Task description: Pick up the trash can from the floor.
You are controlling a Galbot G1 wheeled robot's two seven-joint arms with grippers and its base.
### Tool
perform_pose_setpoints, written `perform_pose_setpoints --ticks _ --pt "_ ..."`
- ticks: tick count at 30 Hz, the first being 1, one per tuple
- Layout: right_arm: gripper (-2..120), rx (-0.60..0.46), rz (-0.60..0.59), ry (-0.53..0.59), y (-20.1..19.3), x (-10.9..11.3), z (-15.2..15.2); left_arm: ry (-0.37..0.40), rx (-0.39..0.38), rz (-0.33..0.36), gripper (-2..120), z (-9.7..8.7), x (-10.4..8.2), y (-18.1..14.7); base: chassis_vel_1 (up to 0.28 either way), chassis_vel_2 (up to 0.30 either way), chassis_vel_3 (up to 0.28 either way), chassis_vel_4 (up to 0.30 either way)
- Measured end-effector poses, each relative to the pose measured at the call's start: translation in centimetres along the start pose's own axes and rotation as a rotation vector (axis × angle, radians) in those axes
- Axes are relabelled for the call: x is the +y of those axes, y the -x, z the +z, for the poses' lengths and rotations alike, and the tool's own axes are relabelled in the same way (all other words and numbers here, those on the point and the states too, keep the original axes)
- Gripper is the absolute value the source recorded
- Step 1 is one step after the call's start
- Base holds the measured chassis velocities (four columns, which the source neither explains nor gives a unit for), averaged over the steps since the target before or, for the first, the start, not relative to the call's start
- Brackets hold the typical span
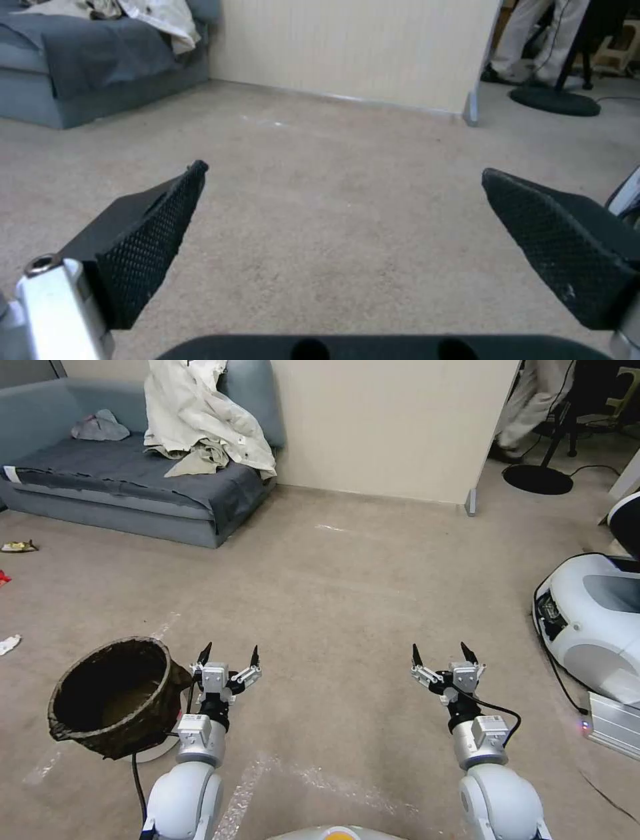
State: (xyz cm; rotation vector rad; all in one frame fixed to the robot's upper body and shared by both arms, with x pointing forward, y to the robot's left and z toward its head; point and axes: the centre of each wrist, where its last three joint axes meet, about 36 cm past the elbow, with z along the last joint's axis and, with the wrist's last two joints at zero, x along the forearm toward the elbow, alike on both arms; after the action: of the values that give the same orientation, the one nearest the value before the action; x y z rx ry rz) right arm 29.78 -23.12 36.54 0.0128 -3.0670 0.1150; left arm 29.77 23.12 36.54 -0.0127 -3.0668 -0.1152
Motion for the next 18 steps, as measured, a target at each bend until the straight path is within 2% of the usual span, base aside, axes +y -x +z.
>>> perform_pose_setpoints --ticks 16,18 --pt "100 -0.001 0.002 0.000 0.0 -0.1 -0.1 -0.002 -0.001 0.000 100 -0.1 0.0 0.0 0.000 0.000 0.000 0.000" --pt "100 -0.014 0.008 0.007 -0.3 -0.7 -1.4 -0.016 -0.007 0.002 100 -0.7 -0.1 0.1 0.000 0.000 0.000 0.000"
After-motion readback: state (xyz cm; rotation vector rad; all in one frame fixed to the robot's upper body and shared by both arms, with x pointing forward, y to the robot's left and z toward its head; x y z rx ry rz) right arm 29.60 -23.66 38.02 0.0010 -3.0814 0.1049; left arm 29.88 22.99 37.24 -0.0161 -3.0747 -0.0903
